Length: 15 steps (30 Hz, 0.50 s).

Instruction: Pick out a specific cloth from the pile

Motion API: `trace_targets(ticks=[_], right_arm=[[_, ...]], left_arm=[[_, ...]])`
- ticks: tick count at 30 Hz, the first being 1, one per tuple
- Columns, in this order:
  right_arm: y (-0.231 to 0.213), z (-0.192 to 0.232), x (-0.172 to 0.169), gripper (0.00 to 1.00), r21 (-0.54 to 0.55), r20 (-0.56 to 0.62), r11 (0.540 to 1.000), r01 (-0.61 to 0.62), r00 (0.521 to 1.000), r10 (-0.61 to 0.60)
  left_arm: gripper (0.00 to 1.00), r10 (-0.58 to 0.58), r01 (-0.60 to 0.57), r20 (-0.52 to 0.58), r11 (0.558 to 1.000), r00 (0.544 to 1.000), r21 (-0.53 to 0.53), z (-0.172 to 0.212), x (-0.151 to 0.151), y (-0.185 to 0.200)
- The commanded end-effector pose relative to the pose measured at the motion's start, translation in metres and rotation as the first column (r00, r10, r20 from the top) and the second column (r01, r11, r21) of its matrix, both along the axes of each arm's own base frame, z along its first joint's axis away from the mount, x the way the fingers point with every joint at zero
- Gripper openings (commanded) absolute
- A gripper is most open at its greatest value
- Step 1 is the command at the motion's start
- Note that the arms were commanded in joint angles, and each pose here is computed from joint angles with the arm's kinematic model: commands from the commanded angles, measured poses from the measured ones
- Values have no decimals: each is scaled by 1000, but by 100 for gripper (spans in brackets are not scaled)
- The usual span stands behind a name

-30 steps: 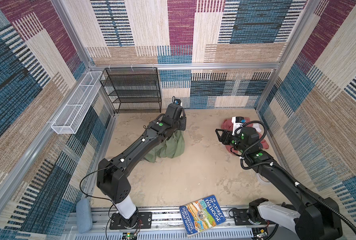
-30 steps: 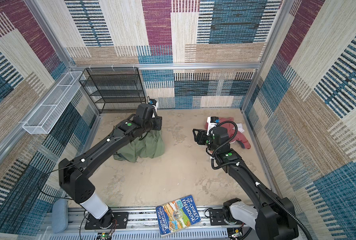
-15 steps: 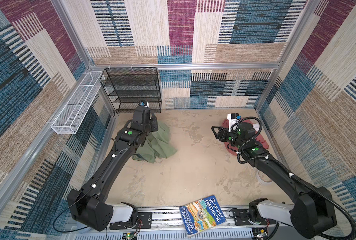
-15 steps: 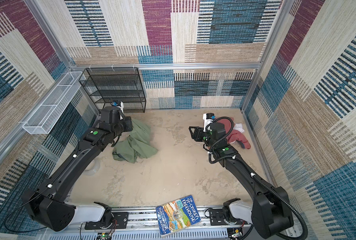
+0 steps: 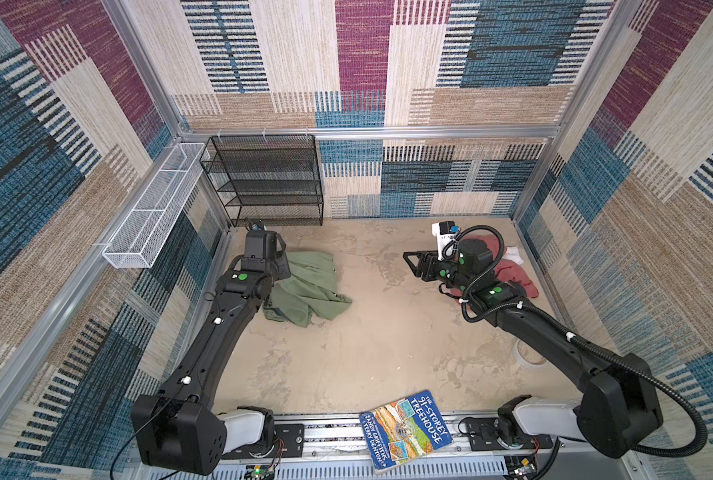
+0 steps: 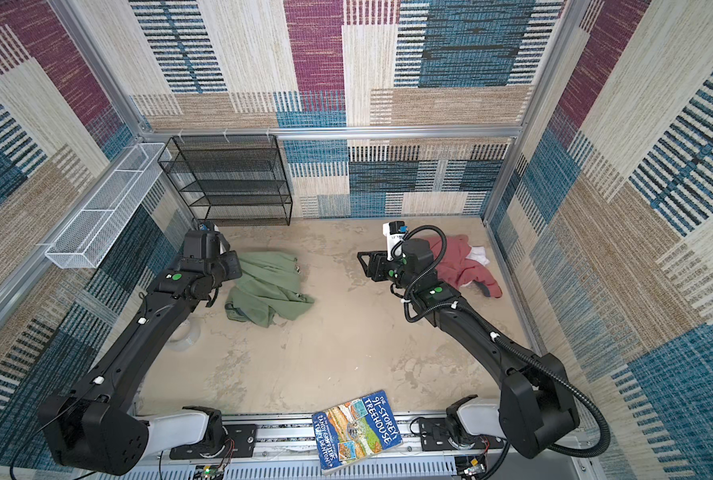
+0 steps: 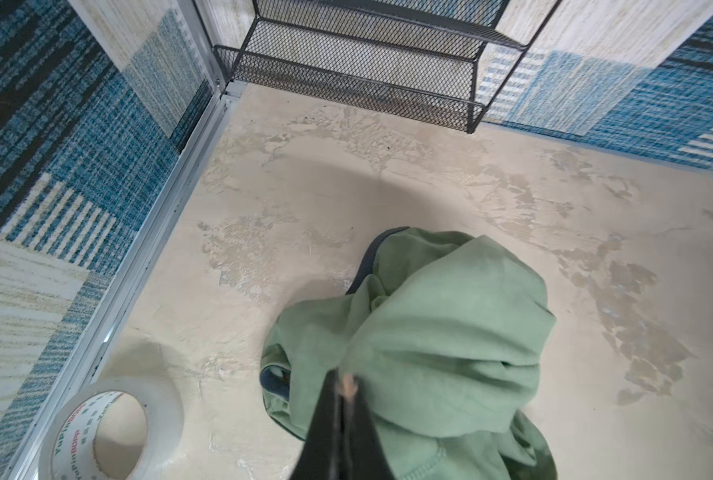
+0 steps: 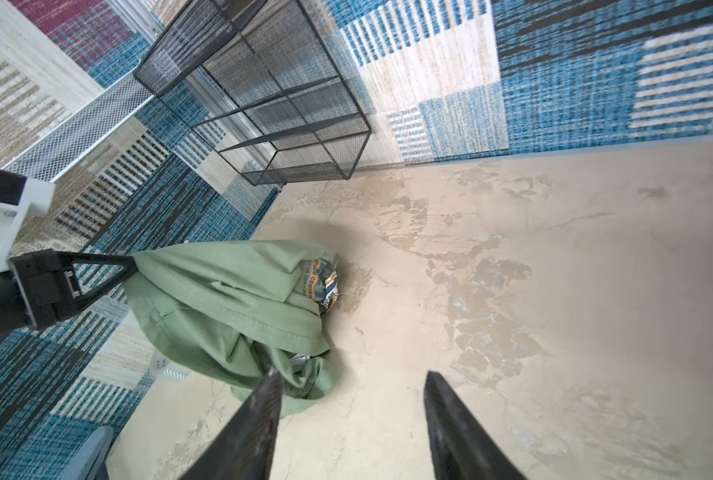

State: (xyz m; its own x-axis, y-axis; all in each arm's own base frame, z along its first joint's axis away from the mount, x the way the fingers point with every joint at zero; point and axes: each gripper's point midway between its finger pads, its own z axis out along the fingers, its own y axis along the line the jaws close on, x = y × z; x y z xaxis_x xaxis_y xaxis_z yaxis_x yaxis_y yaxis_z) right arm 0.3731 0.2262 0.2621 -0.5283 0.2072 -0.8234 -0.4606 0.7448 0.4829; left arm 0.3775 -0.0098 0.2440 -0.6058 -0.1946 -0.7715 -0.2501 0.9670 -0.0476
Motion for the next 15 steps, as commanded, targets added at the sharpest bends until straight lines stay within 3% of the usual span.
trace_targets(ticks=[1, 15], right_arm=[[8, 6, 3, 58, -7, 34, 1000, -8, 999, 8], [48, -12, -16, 58, -23, 18, 992, -125, 992, 126]], left_arm=[[0, 39, -39, -2, 999, 999, -27, -9, 3, 7], [0, 125, -128, -88, 991, 988, -28, -74, 21, 33]])
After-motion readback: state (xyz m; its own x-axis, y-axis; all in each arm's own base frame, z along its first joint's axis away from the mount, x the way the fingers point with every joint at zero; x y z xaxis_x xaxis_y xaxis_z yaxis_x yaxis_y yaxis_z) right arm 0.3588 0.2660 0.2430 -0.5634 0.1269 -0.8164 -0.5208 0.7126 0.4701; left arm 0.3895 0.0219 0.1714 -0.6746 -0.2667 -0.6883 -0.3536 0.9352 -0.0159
